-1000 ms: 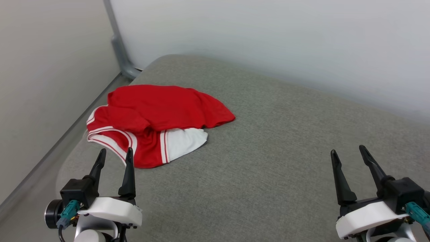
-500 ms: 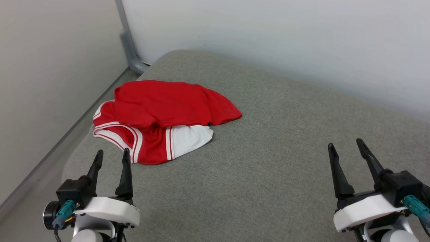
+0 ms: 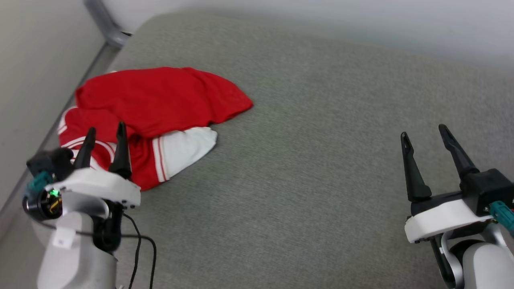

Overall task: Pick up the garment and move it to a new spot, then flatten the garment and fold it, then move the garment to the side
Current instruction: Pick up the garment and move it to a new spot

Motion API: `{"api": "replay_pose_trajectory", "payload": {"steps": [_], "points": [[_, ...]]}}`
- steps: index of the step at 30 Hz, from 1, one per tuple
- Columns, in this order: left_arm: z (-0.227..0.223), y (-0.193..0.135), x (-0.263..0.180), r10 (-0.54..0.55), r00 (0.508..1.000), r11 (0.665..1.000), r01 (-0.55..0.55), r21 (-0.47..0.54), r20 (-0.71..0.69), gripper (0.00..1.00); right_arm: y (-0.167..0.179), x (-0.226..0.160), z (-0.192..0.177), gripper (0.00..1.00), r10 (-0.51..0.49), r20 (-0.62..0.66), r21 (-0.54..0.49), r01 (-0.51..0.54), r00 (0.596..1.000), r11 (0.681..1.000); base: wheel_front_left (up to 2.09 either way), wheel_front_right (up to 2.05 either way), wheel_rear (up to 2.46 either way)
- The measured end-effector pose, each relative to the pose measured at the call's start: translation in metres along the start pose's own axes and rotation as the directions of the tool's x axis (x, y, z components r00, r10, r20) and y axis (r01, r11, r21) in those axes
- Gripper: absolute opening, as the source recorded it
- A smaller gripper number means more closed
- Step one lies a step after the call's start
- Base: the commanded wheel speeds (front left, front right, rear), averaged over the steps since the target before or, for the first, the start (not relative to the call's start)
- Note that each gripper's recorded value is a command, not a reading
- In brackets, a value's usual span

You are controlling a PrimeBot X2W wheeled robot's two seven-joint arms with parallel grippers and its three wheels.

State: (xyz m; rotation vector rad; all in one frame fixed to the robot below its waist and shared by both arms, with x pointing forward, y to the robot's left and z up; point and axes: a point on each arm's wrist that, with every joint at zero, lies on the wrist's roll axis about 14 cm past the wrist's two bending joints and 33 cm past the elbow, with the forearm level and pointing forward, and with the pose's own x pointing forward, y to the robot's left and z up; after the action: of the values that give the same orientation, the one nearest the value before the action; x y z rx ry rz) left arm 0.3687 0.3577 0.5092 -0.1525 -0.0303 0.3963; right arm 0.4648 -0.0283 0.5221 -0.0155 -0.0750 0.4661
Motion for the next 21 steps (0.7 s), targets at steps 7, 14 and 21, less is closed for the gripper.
{"api": "replay_pose_trajectory", "payload": {"steps": [7,14,21], "points": [[-0.058,-0.019,0.064,-0.08,0.918,0.995,0.099,0.031,-0.39,1.0,-0.042,-0.006,-0.038,1.0,-0.105,-0.077,0.019,0.106,0.992,0.994,0.0,0.0,0.0],[-0.11,0.008,0.074,0.002,0.728,0.995,0.065,0.072,-0.686,1.0,-0.062,-0.011,-0.061,1.0,-0.153,-0.116,0.021,0.157,0.981,0.987,0.0,0.0,0.0],[-0.154,0.024,0.068,0.092,0.47,0.992,0.031,0.12,-0.878,1.0,-0.078,-0.015,-0.084,1.0,-0.191,-0.158,0.033,0.198,0.969,0.98,0.0,0.0,0.0]]}}
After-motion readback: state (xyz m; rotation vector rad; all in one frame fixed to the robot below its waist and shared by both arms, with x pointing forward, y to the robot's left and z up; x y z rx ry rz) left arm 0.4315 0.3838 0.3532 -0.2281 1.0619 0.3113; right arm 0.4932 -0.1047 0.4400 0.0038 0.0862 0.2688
